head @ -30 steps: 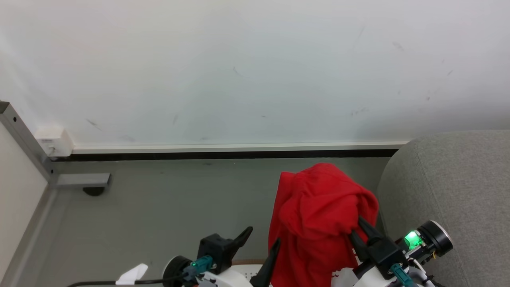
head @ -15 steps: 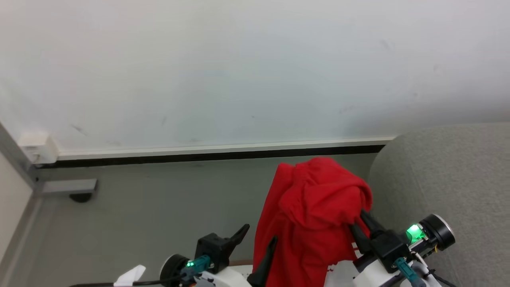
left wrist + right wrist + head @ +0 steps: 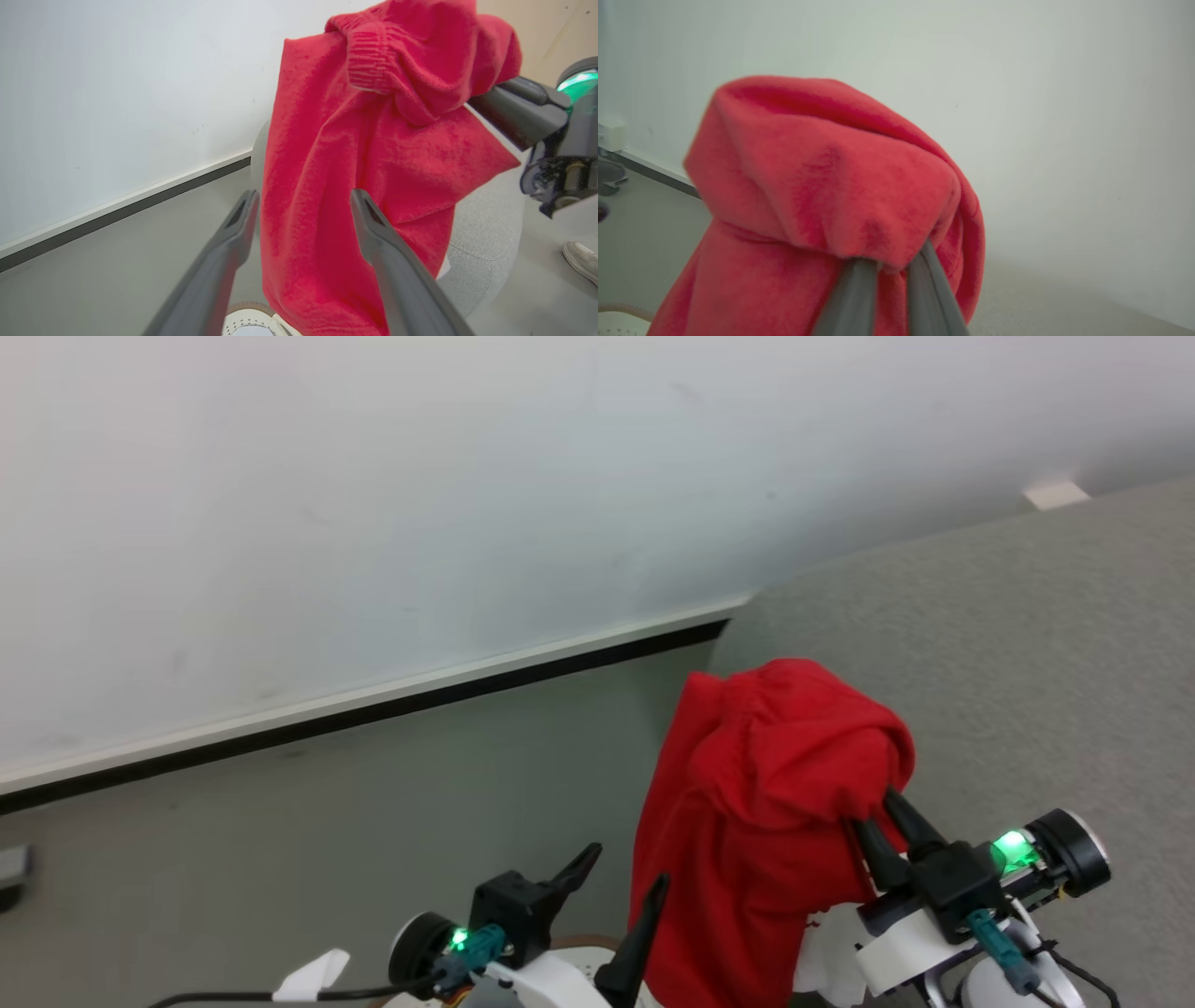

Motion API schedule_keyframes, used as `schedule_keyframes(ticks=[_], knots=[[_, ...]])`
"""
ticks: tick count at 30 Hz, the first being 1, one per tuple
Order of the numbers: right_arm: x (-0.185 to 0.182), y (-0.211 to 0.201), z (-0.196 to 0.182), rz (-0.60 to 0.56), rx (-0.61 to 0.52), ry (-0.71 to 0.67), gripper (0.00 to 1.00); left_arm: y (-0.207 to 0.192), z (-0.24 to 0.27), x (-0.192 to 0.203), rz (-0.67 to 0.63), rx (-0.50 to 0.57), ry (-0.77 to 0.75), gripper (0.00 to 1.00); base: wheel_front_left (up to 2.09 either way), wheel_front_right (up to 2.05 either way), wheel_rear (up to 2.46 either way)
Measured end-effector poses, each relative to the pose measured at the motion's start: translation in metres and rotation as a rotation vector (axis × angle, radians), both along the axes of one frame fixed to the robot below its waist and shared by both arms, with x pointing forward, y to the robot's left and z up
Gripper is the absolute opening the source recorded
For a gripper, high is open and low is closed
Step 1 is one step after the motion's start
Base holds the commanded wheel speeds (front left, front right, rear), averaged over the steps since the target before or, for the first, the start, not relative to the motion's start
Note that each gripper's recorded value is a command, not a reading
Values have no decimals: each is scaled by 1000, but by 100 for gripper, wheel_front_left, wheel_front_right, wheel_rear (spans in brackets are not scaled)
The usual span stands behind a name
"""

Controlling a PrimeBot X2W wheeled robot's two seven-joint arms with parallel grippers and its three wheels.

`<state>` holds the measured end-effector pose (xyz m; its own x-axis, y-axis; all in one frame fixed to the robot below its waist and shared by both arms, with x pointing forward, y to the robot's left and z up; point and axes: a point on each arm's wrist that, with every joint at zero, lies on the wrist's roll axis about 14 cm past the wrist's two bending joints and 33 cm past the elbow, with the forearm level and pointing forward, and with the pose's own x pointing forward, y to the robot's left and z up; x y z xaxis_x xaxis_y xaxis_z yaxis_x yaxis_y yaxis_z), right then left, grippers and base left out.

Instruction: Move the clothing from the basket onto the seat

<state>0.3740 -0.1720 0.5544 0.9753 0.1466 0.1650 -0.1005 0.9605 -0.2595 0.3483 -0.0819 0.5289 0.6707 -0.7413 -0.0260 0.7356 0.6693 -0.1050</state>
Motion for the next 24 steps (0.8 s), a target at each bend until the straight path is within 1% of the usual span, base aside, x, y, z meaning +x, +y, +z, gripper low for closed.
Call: schedule_keyframes(ticks=[6,10,13,17,20,24], knots=[[-16,-50,-6,-153,16,17,0,-37,-1,-6,-127,-10,5,100,0,0,0],[-17,-71,-9,-217,18,25,0,-46,-7,-3,-163,-9,24,100,0,0,0],[-11,-85,-6,-256,17,16,0,-48,-11,7,-178,-3,25,100,0,0,0],[11,-104,10,-298,-2,-30,0,-46,-21,22,-186,8,41,100,0,0,0],[38,-113,21,-311,-29,-60,0,-37,-32,41,-167,21,44,100,0,0,0],[77,-138,37,-341,-107,-92,0,-22,-55,63,-135,37,73,100,0,0,0]])
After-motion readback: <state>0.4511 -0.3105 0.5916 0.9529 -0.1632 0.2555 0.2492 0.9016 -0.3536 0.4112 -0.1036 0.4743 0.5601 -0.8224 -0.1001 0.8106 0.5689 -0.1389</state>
